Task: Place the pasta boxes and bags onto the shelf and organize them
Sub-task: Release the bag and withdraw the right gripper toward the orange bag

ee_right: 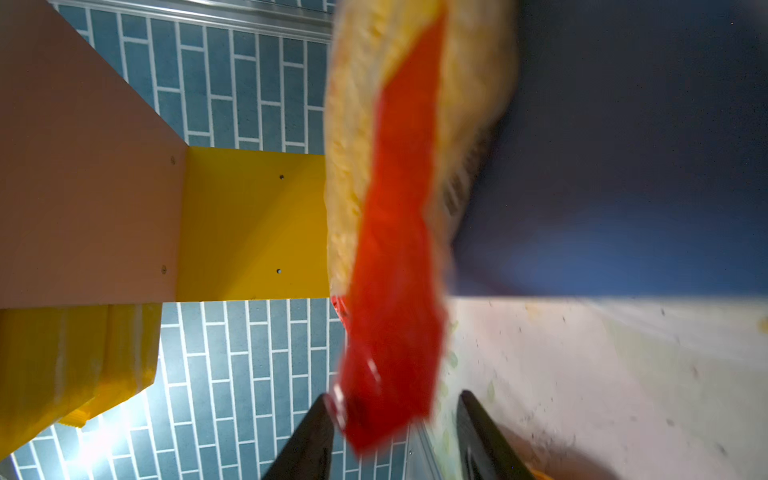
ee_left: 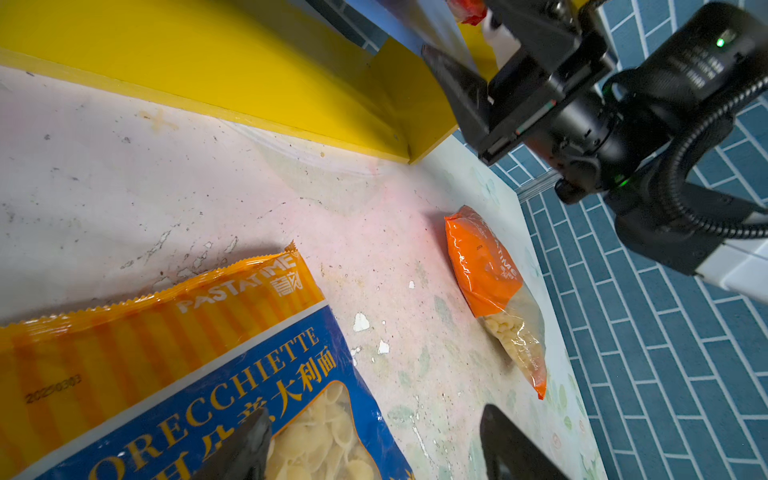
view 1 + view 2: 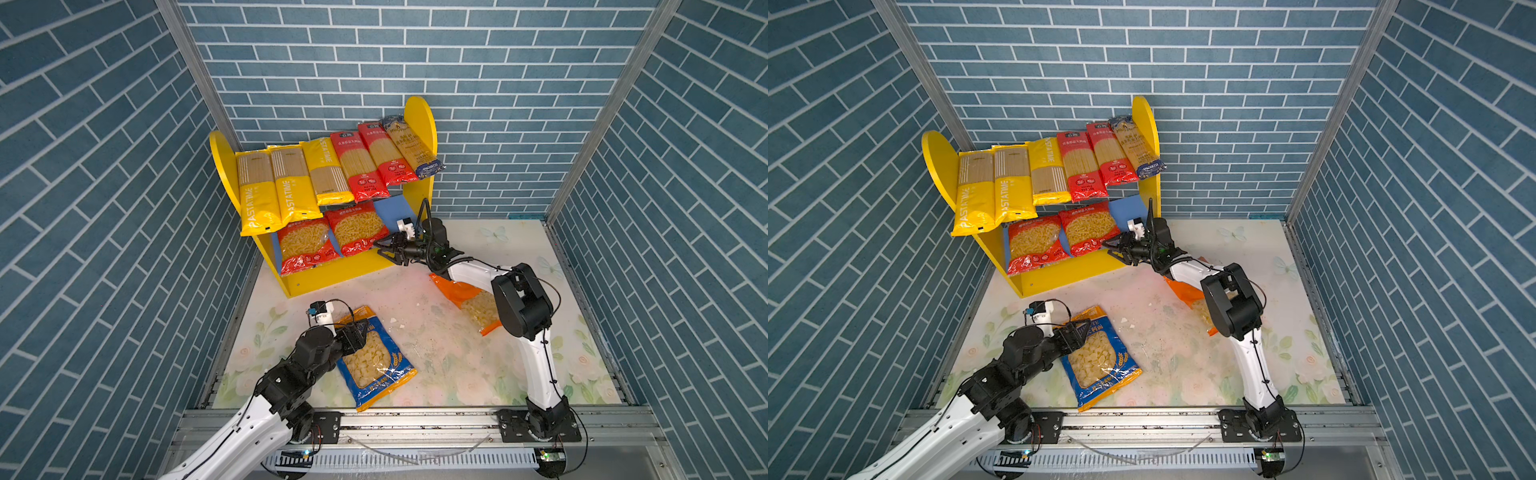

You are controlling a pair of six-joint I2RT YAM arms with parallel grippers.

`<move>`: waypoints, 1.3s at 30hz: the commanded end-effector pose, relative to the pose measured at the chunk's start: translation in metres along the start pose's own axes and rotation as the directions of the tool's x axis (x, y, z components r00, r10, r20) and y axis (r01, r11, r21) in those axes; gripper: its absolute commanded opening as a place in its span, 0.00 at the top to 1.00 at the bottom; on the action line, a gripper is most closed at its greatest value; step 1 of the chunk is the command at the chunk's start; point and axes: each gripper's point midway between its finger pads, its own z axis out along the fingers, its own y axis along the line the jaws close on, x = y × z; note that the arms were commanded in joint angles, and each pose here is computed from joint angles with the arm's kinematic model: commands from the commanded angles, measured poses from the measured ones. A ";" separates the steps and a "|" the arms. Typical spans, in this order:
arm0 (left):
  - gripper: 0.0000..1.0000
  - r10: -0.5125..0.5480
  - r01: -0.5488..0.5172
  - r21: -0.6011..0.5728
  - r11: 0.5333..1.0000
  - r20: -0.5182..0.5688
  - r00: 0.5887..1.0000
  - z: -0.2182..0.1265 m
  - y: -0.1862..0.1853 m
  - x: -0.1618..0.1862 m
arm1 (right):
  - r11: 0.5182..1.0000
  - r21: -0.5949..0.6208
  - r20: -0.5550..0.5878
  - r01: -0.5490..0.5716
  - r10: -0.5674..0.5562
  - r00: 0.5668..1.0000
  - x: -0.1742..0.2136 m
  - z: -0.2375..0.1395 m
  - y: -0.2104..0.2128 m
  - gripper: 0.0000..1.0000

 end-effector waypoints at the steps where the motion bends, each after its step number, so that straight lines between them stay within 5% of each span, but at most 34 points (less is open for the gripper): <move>1: 0.21 0.022 -0.021 0.024 0.999 -0.009 1.000 0.002 -0.008 -0.001 | 0.997 -0.024 0.011 0.069 -0.068 0.998 0.012 -0.039 0.018 0.49; 5: 0.22 0.061 -0.060 0.043 0.997 -0.022 0.998 0.012 -0.021 0.007 | 0.987 0.154 0.019 0.055 -0.059 0.998 0.037 -0.083 -0.029 0.48; 8: 0.21 0.151 -0.149 0.043 0.988 -0.039 0.988 0.021 -0.037 0.017 | 0.903 0.423 0.037 0.078 -0.103 0.994 0.050 -0.133 -0.075 0.48; 10: 0.20 0.217 -0.214 0.056 0.975 -0.057 0.975 0.028 -0.052 0.028 | 0.799 0.596 0.061 0.079 -0.144 0.988 0.047 -0.175 -0.102 0.48; 14: 0.18 0.323 -0.314 0.090 0.945 -0.122 0.938 0.050 -0.080 0.061 | 0.507 0.861 0.106 0.038 -0.251 0.962 0.028 -0.267 -0.135 0.45; 17: 0.17 0.359 -0.342 0.127 0.931 -0.152 0.921 0.067 -0.101 0.081 | 0.308 0.951 0.118 -0.027 -0.280 0.953 0.012 -0.319 -0.157 0.42; 18: 0.17 0.362 -0.343 0.130 0.930 -0.160 0.918 0.072 -0.104 0.086 | 0.279 0.959 0.121 -0.043 -0.270 0.955 0.011 -0.327 -0.164 0.42; 25: 0.13 0.365 -0.349 0.113 0.930 -0.173 0.915 0.089 -0.105 0.095 | 0.401 0.914 0.130 -0.057 -0.156 0.979 0.037 -0.290 -0.191 0.44; 31: 0.13 0.230 -0.222 0.061 0.973 -0.214 0.949 0.095 -0.076 0.084 | 0.491 0.871 0.058 0.004 -0.111 0.992 0.093 -0.225 -0.188 0.45; 36: 0.13 0.189 -0.181 0.057 0.982 -0.235 0.953 0.099 -0.071 0.082 | 0.624 0.781 0.046 0.030 -0.105 0.993 0.121 -0.194 -0.153 0.45; 39: 0.13 0.137 -0.131 0.042 0.991 -0.260 0.956 0.102 -0.062 0.081 | 0.760 0.649 0.064 0.030 -0.094 0.993 0.119 -0.199 -0.116 0.44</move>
